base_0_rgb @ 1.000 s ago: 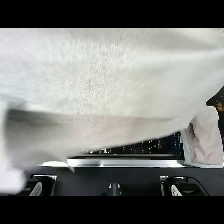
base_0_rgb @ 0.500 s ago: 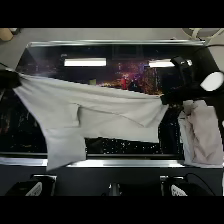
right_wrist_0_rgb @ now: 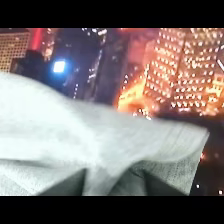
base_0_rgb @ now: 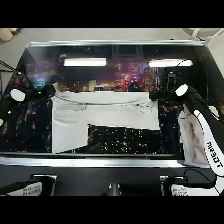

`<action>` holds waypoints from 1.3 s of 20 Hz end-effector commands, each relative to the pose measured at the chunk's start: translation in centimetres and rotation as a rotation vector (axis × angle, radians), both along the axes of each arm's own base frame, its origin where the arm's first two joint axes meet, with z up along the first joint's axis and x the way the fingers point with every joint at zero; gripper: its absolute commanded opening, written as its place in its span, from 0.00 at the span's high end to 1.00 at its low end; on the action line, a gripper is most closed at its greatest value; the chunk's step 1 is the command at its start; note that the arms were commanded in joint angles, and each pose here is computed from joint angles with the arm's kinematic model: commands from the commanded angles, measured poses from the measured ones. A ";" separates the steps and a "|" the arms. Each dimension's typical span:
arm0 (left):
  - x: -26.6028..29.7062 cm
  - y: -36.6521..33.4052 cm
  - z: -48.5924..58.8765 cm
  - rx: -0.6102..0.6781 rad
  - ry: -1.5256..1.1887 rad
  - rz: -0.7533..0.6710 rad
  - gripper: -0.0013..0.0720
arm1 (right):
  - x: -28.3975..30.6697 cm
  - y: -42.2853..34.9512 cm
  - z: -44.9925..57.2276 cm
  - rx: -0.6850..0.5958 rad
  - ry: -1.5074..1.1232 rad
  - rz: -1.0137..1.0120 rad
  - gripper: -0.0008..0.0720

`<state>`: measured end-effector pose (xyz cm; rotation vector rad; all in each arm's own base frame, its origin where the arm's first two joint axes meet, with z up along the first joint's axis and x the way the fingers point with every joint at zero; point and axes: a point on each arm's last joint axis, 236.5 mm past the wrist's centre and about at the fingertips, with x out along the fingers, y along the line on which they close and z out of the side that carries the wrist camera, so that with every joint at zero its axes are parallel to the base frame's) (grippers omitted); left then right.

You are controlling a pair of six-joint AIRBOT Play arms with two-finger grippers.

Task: Fold the shirts.

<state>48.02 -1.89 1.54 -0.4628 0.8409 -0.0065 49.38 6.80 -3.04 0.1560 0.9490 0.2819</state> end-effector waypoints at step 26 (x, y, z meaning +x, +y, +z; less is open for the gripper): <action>-10.8 3.1 -13.5 -0.203 0.545 -0.126 0.95 | -15.2 -8.3 -1.8 0.030 0.504 0.270 0.26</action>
